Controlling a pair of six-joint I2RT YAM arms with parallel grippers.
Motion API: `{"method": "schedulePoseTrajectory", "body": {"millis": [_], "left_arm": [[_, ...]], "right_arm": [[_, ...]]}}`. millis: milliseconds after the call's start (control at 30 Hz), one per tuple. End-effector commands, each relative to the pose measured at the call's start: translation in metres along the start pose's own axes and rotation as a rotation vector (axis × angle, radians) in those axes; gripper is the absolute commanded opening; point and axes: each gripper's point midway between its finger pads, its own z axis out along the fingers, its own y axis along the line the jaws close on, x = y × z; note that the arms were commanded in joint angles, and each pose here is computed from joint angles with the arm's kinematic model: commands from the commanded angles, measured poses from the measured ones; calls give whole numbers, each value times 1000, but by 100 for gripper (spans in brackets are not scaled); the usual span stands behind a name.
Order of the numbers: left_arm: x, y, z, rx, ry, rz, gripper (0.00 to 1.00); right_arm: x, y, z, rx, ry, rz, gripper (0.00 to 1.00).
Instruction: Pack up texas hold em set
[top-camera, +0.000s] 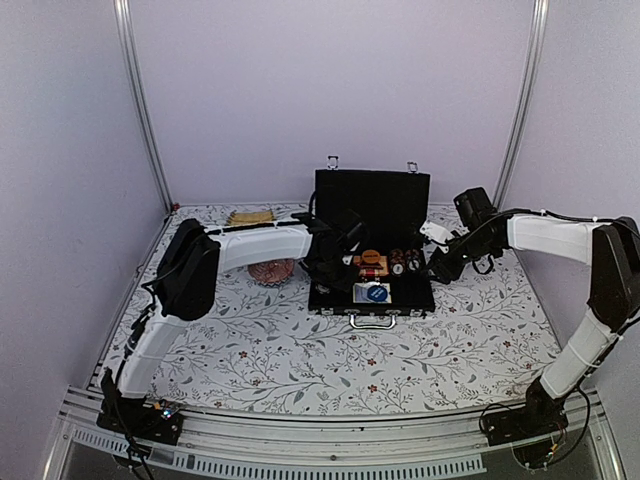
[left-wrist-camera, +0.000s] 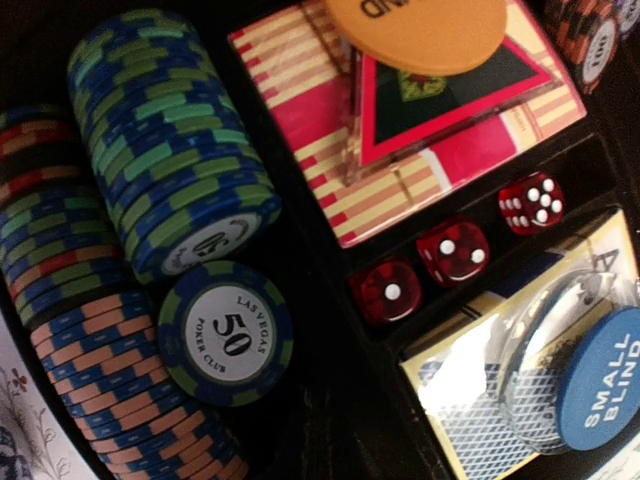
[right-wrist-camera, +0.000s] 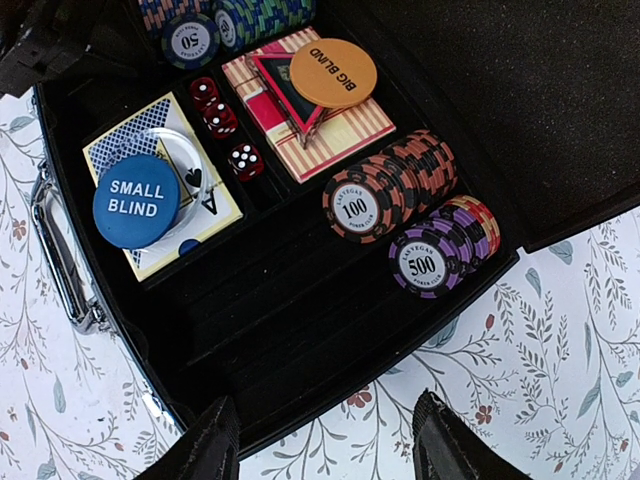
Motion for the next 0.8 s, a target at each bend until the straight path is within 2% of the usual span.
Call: {"method": "schedulePoseTrajectory", "body": {"millis": [0, 400, 767], "left_arm": [[0, 9, 1, -70, 11, 32, 0], [4, 11, 22, -157, 47, 107, 0], [-14, 23, 18, -241, -23, 113, 0]], "right_arm": [[3, 2, 4, -17, 17, -1, 61], [5, 4, 7, -28, 27, 0, 61], [7, 4, 8, -33, 33, 3, 61]]}}
